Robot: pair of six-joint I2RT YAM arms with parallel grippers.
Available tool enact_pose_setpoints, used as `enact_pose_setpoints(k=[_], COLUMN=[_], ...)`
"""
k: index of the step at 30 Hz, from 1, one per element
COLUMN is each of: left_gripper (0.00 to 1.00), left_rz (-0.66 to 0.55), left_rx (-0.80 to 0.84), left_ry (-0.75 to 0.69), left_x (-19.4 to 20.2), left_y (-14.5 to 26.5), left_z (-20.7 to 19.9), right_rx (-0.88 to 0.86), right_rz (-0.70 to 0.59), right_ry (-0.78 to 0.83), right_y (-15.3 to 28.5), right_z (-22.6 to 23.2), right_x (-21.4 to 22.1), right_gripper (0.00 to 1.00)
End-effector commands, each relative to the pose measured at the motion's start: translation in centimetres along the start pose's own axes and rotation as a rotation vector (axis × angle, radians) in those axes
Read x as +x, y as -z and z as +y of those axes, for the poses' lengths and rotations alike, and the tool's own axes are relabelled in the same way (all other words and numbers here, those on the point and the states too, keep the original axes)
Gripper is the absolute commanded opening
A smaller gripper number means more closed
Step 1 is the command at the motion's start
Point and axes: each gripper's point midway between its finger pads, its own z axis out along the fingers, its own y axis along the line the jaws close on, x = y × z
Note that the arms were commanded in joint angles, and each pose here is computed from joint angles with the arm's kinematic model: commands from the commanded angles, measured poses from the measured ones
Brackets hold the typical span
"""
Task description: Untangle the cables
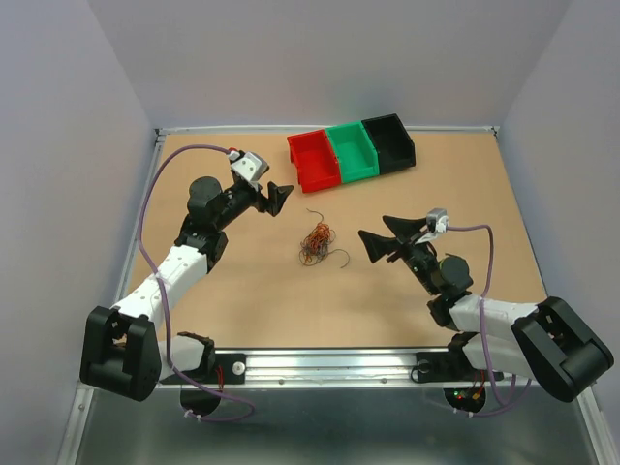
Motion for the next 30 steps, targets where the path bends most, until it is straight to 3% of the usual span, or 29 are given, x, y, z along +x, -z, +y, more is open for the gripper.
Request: enact_pose_setpoints(k=[1,6,11,12,13,16,27,30], left_gripper=[0.88,0.89,0.89,0.9,0.97,0.99,0.98,0.94], left_rz=[-0.053,-0.022,0.184,0.276,0.295,0.369,0.578,0.672], left_rx=[0.028,0.18,0.302,0.325,0.303,0.296,0.346,0.398], left_ry=[-0.025,-0.036,-0.05,-0.013,-0.021,-0.011,-0.062,-0.037], left_x=[-1.3,-0.6,2.9,5.3,5.3,7.6,14.0,16.6], left_y=[0.0,-0.8,-3.7,-3.6,-4.1,-3.9,-4.0,-3.9], left_z=[-0.5,-2.8,-4.4,-5.0,-4.7,-4.6,-7.4,-8.5], right_rx=[-0.022,-0.054,-0.05,0.001,0.028,0.094,0.171,0.178], right_rz=[-0.079,-0.047,0.071,0.128,0.143,0.169,0.137,0.131], right_ry=[0.027,0.04,0.081,0.077,0.073,0.07,0.057,0.059], right_y=[0.4,0.2,-1.4,-1.5,-1.8,-2.3,-1.8,-1.5], right_z=[0.6,1.1,0.6,-0.4,-0.9,-2.1,-3.2,-3.4], right_x=[-1.8,-1.1,0.9,2.2,2.4,2.8,1.9,1.8], right_gripper=[1.0,1.0,1.0,1.0,1.0,1.0,1.0,1.0])
